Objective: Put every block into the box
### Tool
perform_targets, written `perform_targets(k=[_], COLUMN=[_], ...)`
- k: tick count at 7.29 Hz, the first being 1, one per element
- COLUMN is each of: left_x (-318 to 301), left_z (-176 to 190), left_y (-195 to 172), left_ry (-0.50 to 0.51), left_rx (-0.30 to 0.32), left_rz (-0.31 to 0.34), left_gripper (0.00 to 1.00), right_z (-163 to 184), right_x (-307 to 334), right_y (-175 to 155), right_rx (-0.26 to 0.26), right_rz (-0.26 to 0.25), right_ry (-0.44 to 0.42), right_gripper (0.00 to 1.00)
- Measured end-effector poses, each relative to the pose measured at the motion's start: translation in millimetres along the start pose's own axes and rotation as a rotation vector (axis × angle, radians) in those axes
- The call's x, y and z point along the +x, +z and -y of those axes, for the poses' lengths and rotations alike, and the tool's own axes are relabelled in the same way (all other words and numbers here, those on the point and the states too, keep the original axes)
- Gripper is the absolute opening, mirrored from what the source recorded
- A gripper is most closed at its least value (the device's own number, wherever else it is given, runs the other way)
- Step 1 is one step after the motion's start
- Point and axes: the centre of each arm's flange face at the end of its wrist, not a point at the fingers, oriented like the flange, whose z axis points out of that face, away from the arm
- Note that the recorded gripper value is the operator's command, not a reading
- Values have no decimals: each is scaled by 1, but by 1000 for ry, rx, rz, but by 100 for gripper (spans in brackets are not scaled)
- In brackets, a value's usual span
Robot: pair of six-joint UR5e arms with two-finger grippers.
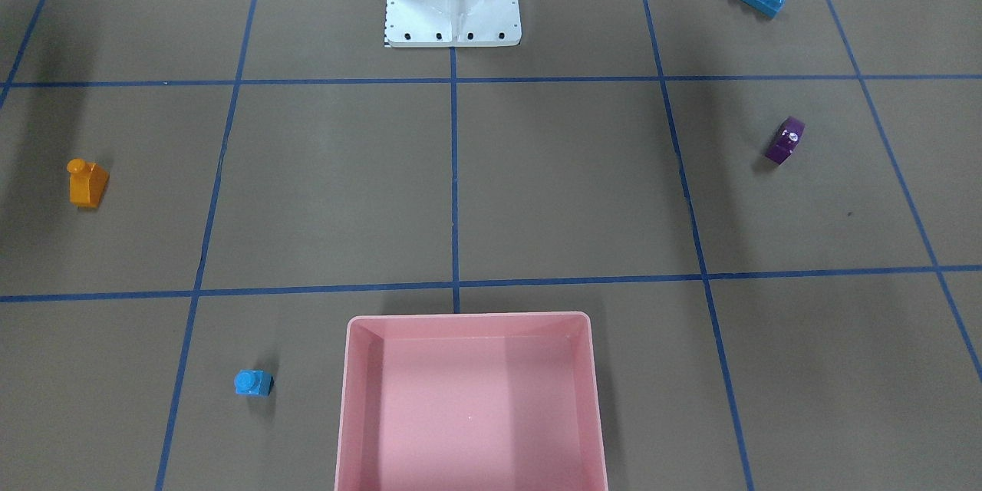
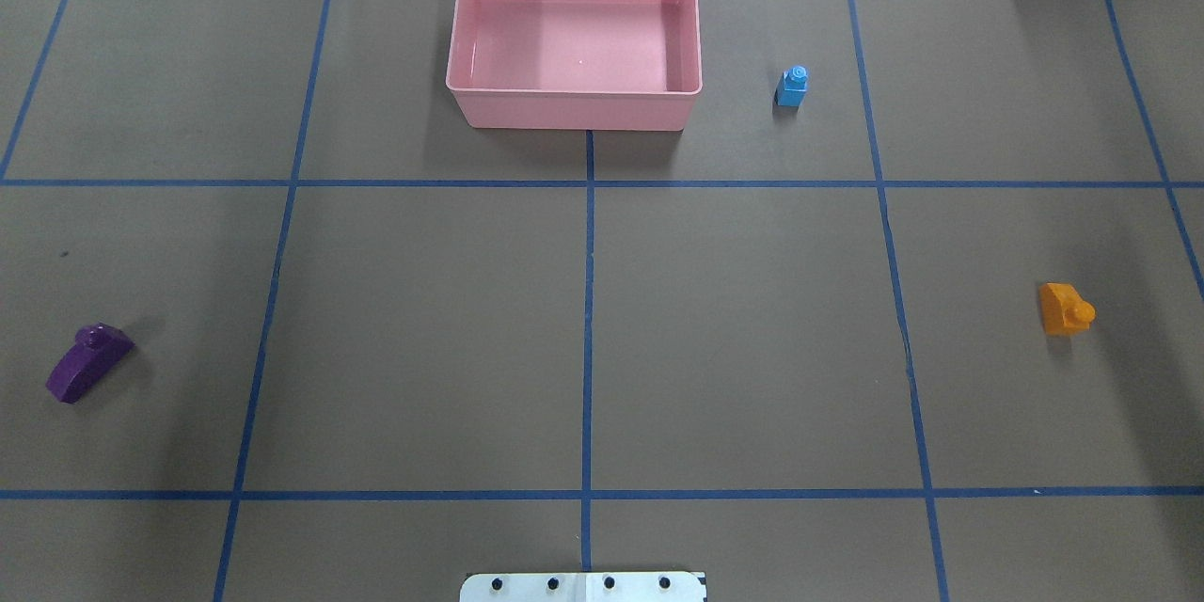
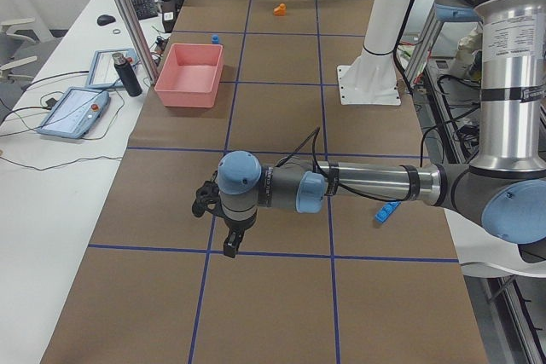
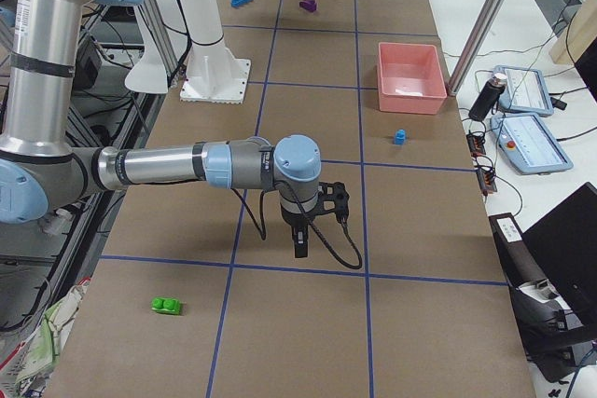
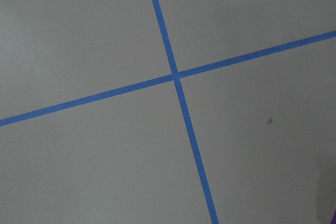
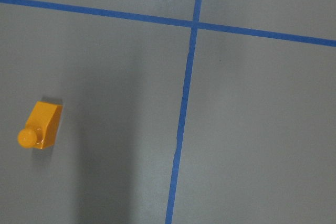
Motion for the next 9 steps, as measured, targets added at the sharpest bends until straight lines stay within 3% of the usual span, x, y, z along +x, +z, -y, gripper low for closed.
perform_targets(k=[3, 6, 9], left_x=[4, 13, 14], left_z=[4, 12, 13], left_y=[-5, -15, -15], left_ry=[14, 37, 37], left_rx=[12, 36, 37], left_rz=[2, 6, 6], left_gripper=[100, 100, 100], right_z=[0, 18, 37], right_x=[-2, -45, -144], right_y=[-1, 3, 83], right_rx=[4, 24, 63], right_rz=[8, 70, 68], right_ry=[-2, 20, 145], right_gripper=[100, 100, 100])
